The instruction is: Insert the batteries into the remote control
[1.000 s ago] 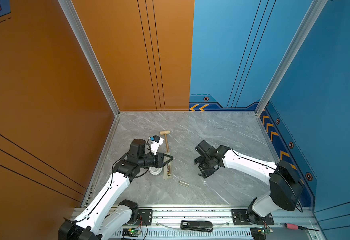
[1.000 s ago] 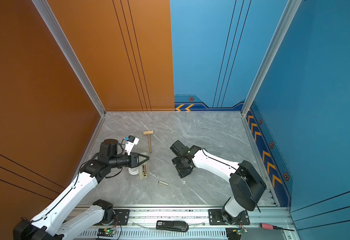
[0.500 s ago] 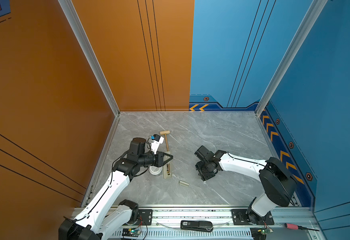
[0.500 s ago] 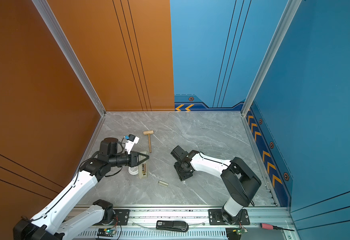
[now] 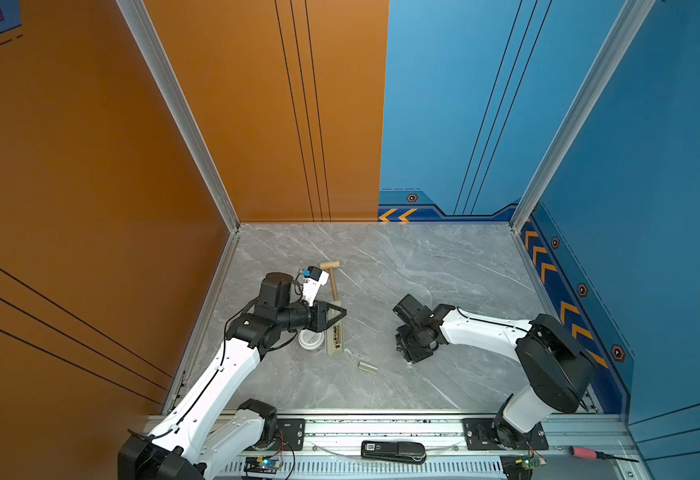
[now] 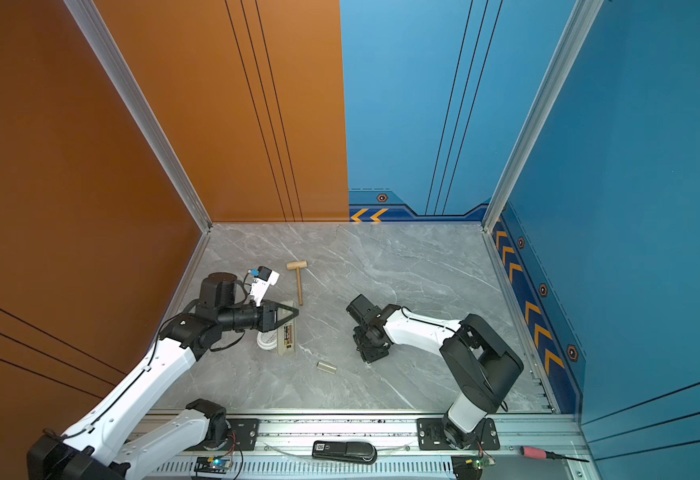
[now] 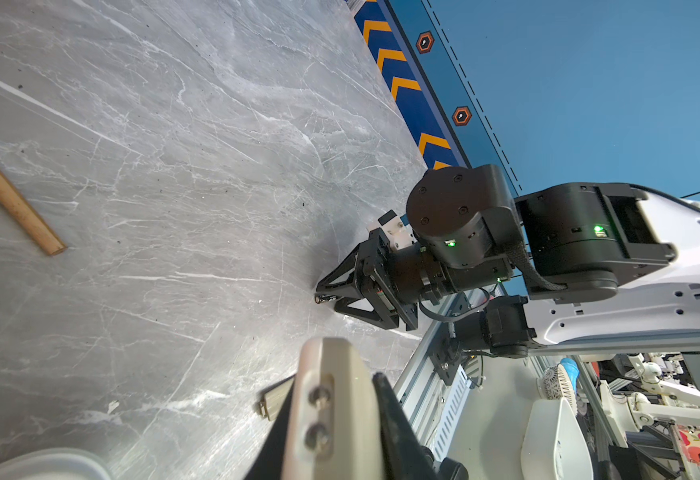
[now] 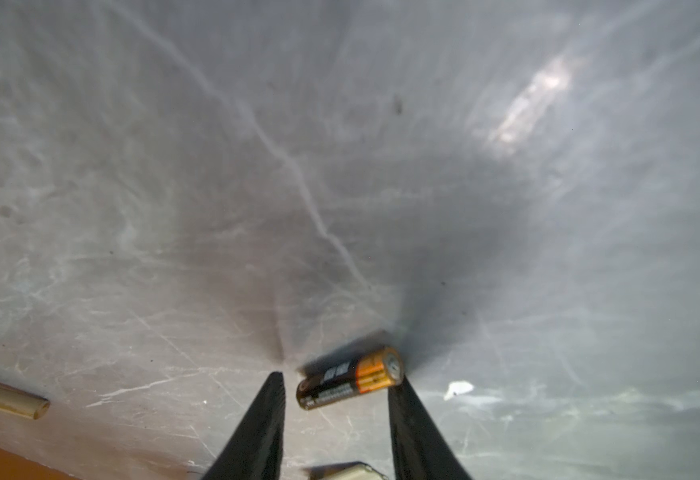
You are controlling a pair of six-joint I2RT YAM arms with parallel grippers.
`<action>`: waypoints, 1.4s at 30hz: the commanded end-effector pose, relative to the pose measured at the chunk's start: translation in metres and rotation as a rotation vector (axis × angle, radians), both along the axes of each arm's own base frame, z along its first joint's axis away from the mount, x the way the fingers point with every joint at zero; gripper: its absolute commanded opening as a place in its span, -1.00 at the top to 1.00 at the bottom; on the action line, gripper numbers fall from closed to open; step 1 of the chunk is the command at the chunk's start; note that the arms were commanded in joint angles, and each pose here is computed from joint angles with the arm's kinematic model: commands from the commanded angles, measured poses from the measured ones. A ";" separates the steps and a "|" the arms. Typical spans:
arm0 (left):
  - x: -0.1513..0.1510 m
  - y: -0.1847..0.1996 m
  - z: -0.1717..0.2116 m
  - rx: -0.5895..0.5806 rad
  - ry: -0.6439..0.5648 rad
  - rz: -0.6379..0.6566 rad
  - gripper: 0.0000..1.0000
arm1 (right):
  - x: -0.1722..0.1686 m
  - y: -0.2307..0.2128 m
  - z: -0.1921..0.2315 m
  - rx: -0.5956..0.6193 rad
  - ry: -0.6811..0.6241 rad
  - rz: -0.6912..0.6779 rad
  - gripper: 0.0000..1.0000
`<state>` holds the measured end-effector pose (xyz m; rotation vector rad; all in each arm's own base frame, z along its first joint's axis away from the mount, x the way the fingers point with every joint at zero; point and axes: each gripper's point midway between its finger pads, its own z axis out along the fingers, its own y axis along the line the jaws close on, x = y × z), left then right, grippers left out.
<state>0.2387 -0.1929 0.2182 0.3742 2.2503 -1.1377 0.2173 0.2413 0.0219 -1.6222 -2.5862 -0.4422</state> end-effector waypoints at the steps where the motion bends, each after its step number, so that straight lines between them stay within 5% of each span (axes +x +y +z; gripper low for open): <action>1: 0.004 0.002 0.008 0.015 -0.032 -0.002 1.00 | -0.010 -0.017 -0.021 -0.066 0.053 0.001 0.42; 7: 0.003 0.003 0.008 0.016 -0.033 0.001 1.00 | -0.017 -0.032 -0.028 -0.115 0.097 0.029 0.91; 10: 0.000 0.001 0.008 0.003 -0.024 -0.011 1.00 | -0.010 -0.040 -0.020 -0.151 0.095 0.111 1.00; 16: -0.008 -0.009 0.005 -0.030 0.003 -0.067 1.00 | 0.020 -0.068 0.015 -0.348 0.119 0.538 1.00; 28: -0.002 -0.022 0.002 -0.078 0.028 -0.069 1.00 | 0.010 -0.065 0.009 -0.382 0.201 1.173 1.00; 36: 0.005 -0.031 -0.001 -0.088 0.042 -0.053 1.00 | 0.006 -0.066 -0.010 -0.384 0.196 1.195 1.00; 42: 0.009 -0.038 0.002 -0.091 0.014 -0.062 1.00 | 0.010 -0.065 -0.006 -0.387 0.152 1.173 0.62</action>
